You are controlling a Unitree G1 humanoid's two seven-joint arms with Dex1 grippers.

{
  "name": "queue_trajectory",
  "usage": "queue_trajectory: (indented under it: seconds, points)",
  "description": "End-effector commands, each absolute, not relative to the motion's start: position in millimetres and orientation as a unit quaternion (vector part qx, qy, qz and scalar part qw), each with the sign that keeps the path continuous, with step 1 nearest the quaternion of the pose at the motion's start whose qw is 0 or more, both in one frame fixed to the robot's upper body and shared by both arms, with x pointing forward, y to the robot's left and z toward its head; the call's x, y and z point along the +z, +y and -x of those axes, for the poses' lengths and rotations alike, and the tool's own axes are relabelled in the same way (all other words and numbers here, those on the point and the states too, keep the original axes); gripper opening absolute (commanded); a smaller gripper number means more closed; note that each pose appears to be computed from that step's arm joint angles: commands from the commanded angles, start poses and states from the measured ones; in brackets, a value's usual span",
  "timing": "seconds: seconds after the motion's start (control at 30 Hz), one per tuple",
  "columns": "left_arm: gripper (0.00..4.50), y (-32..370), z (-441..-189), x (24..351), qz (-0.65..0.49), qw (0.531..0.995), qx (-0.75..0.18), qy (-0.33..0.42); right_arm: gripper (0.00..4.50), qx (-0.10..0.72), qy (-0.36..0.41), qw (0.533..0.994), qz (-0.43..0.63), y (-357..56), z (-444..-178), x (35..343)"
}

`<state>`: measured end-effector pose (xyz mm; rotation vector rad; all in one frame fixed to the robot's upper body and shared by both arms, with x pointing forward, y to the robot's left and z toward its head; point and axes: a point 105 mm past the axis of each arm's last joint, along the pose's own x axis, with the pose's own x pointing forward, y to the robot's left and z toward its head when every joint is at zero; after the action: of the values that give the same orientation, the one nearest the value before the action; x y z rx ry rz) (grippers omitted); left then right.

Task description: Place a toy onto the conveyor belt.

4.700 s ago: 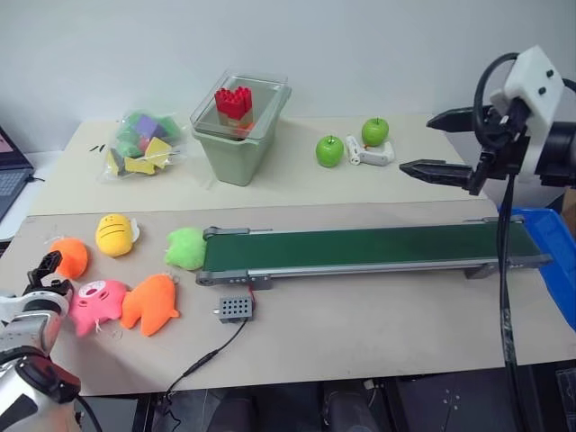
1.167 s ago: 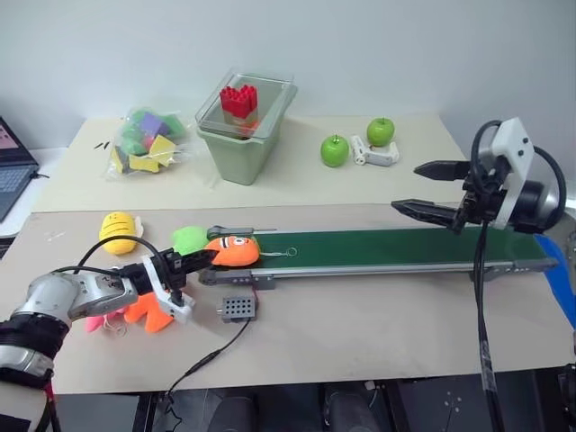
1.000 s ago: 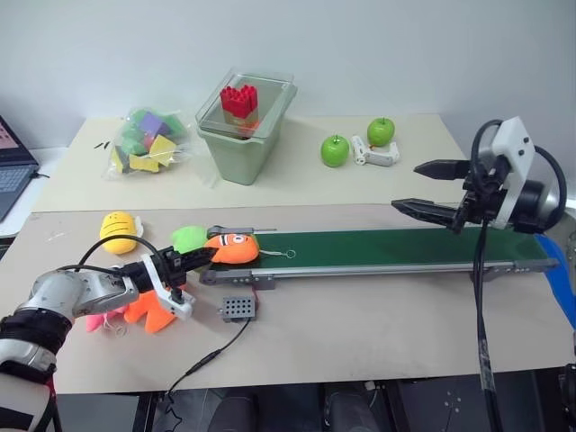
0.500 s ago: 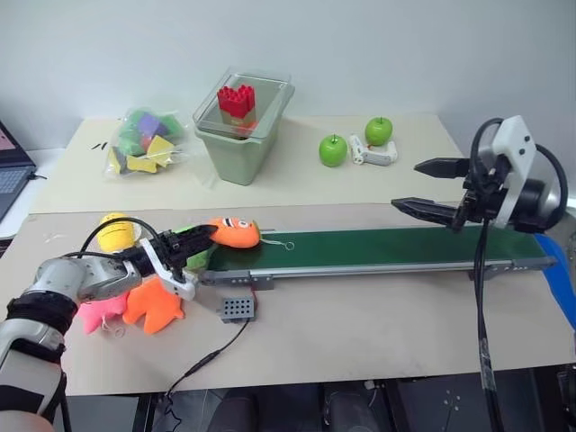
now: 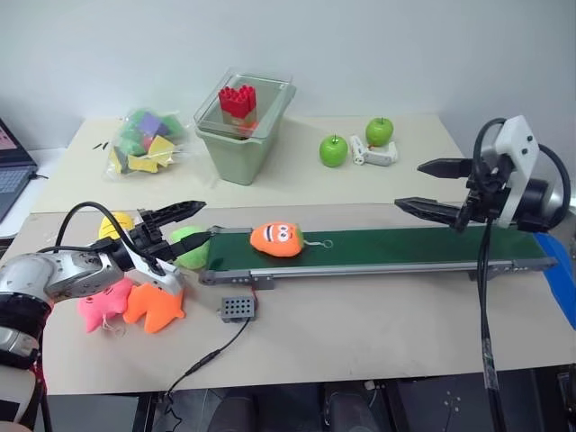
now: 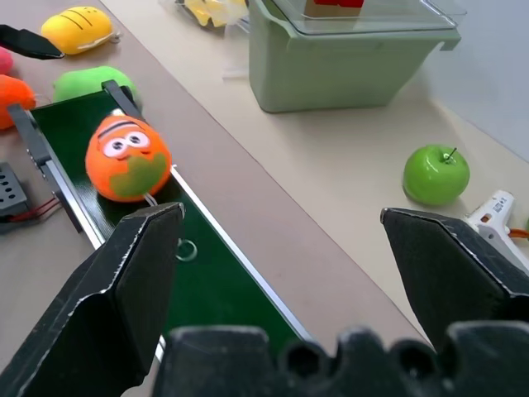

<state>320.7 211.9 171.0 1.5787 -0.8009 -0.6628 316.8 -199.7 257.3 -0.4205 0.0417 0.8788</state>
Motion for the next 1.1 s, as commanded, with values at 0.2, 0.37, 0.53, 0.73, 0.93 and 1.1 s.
queue_trajectory:
  seconds: [0.2, 0.37, 0.53, 0.73, 0.93, 1.1]
  points:
    - [4.46, 230.5, -336.8, 182.5, -0.403, 0.827, -0.386, -0.059, 4.50, 0.425, 0.017, 0.874, 0.233, -210.2, -312.2, 266.9]
    - [4.46, 201.5, -308.2, 234.6, -0.173, 0.843, -0.506, 0.056, 4.50, 0.440, 0.024, 0.868, 0.229, -204.1, -310.0, 260.5]
    - [4.46, 194.9, -304.8, 267.4, -0.172, 0.851, -0.496, 0.034, 4.50, 0.458, 0.036, 0.855, 0.241, -199.7, -298.5, 252.9]
    - [4.46, 188.1, -308.0, 254.5, -0.193, 0.866, -0.460, 0.033, 4.50, 0.440, 0.030, 0.867, 0.234, -200.8, -293.1, 252.2]
    - [4.46, 172.8, -312.3, 251.8, -0.180, 0.877, -0.446, 0.015, 4.50, 0.422, 0.015, 0.881, 0.215, -198.9, -295.7, 252.3]
    - [4.46, 176.5, -317.9, 256.3, -0.179, 0.889, -0.421, 0.002, 4.50, 0.416, 0.013, 0.884, 0.213, -199.0, -296.8, 252.9]
